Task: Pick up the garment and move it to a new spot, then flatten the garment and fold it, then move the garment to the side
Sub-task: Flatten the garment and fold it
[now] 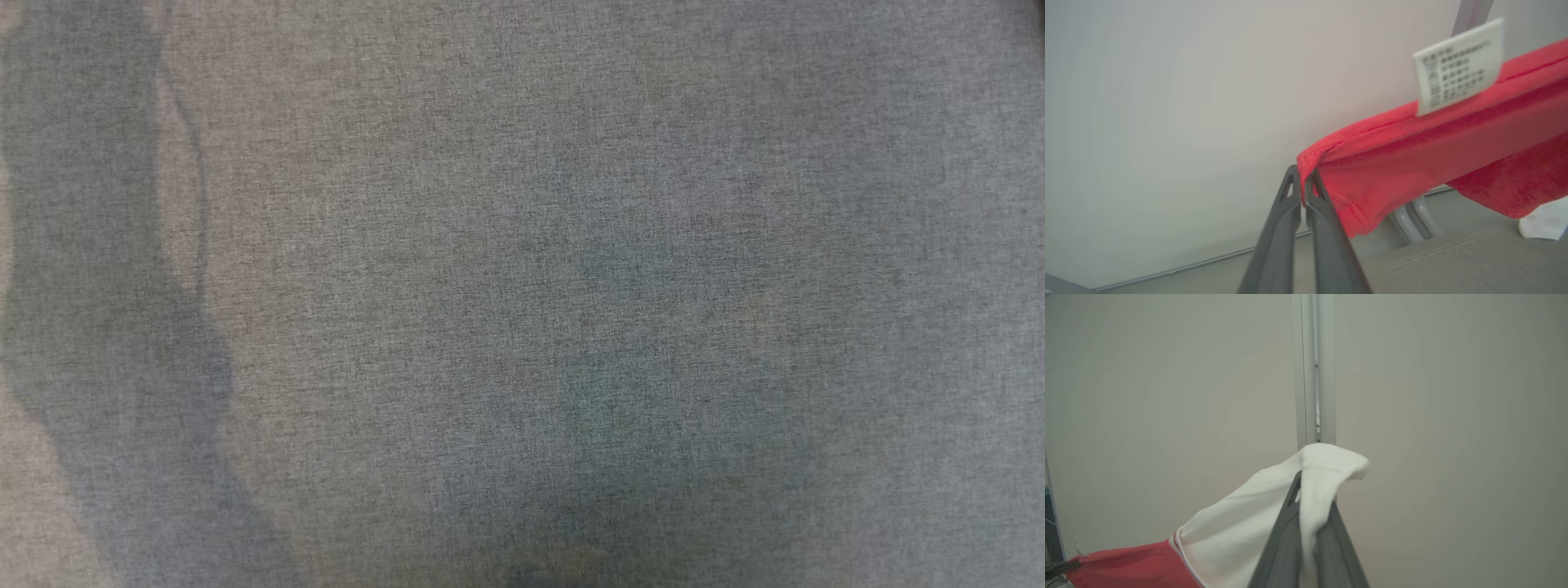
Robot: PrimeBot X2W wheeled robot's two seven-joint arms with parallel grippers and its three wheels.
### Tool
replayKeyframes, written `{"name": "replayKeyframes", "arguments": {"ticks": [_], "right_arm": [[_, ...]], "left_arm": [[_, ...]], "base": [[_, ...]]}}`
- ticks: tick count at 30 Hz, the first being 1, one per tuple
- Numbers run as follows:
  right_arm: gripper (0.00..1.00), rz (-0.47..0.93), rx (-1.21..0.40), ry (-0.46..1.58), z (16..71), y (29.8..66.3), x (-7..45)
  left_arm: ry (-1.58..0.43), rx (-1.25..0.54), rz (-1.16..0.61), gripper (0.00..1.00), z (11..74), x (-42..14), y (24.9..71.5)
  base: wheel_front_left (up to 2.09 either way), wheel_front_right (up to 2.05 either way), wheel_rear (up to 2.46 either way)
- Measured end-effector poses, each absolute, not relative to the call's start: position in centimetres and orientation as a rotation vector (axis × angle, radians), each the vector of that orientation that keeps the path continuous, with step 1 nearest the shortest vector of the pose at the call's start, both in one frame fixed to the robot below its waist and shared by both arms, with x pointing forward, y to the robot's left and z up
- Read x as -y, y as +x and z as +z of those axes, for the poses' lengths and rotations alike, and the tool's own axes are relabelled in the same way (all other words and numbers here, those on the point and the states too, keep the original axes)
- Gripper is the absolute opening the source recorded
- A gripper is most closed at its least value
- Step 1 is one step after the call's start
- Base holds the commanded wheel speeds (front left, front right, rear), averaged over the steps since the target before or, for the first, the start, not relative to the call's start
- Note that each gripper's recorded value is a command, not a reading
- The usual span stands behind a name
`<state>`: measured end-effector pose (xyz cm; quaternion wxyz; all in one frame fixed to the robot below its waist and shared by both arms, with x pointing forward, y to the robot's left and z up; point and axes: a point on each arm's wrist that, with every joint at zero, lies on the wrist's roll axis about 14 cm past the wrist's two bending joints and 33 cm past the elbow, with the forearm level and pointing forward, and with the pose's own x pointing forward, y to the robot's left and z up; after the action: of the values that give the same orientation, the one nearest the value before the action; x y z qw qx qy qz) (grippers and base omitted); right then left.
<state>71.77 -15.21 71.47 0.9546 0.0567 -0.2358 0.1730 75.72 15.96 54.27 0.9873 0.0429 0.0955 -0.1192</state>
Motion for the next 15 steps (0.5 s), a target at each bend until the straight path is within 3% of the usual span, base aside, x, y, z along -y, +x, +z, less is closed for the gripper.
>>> {"name": "replayKeyframes", "arguments": {"ticks": [8,15], "right_arm": [[0.0,0.499,0.186,0.115,60.8,68.2,12.8],[0.0,0.567,0.002,0.146,56.3,62.6,12.6]], "left_arm": [[0.149,-0.573,-0.273,0.0,43.8,-17.5,69.7],[0.138,-0.722,-0.361,0.0,41.5,-17.0,63.8]], "base": [[0.0,0.0,0.0],[0.0,0.0,0.0]]}}
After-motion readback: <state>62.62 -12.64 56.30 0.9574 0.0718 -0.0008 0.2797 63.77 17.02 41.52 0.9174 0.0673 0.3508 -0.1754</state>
